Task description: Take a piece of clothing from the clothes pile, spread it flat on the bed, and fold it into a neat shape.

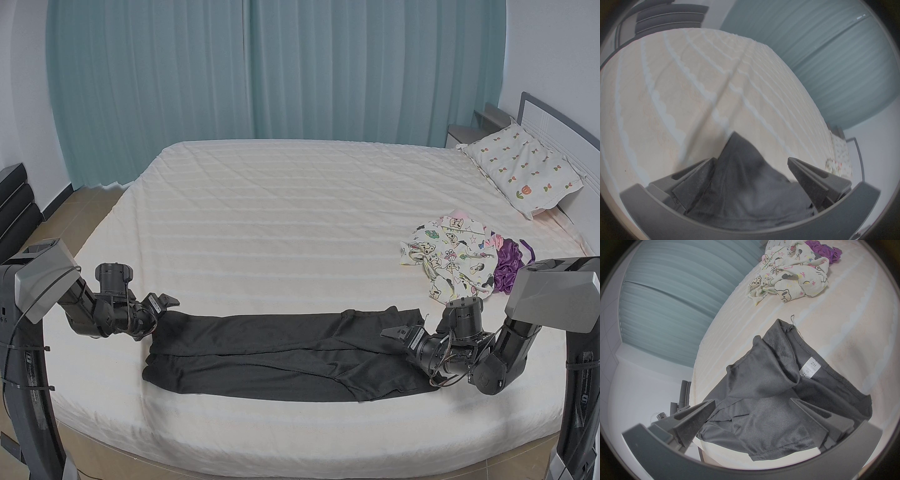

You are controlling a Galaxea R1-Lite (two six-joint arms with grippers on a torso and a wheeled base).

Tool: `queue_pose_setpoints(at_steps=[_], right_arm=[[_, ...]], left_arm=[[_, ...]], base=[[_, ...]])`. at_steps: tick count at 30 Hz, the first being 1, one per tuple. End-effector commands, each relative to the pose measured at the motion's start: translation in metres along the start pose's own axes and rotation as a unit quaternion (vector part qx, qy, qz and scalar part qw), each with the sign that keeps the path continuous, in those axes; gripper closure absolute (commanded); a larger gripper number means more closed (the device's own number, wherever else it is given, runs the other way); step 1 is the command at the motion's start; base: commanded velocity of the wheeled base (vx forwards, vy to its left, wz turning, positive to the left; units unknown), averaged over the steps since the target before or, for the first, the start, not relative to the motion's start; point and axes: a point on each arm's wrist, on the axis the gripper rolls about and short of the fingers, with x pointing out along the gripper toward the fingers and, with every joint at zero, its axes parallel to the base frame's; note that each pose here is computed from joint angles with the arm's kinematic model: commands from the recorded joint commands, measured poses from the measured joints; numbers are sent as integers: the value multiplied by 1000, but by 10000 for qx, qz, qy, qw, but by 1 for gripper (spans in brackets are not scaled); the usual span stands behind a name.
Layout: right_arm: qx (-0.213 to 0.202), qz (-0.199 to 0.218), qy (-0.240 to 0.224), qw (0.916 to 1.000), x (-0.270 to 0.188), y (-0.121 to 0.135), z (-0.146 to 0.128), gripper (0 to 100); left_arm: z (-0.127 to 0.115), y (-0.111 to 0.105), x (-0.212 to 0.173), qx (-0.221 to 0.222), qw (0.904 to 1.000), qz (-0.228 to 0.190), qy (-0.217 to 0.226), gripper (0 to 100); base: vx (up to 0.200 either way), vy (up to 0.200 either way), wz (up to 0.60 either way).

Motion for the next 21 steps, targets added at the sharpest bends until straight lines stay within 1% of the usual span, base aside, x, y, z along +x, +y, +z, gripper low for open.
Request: queue_pose_setpoints(at_steps=[1, 2, 5, 10, 15, 21], right_arm=[[3, -7, 2, 10000, 0, 0, 0, 0], [3, -3, 8, 10000, 0, 0, 0, 0], [3, -7, 2, 10000, 0, 0, 0, 0], [4, -14, 7, 10000, 0, -1, -1, 0], [-1, -4, 8, 10000, 0, 0, -1, 0], [-2, 2, 3, 10000, 0, 0, -1, 0]], left_arm=[[-9, 2, -18, 472, 9987, -50, 168, 0], [-12, 4, -18, 591, 9980, -12, 221, 0], [-17, 9, -15, 731, 9968, 65, 319, 0], [-16, 10, -14, 734, 9968, 75, 311, 0], [-18, 14, -11, 793, 9962, 186, 304, 0], [-28, 20, -11, 1138, 9920, 250, 478, 0]], base=[[0, 0, 0], [0, 0, 0], [0, 0, 0], [0, 0, 0], [0, 0, 0], [0, 0, 0]])
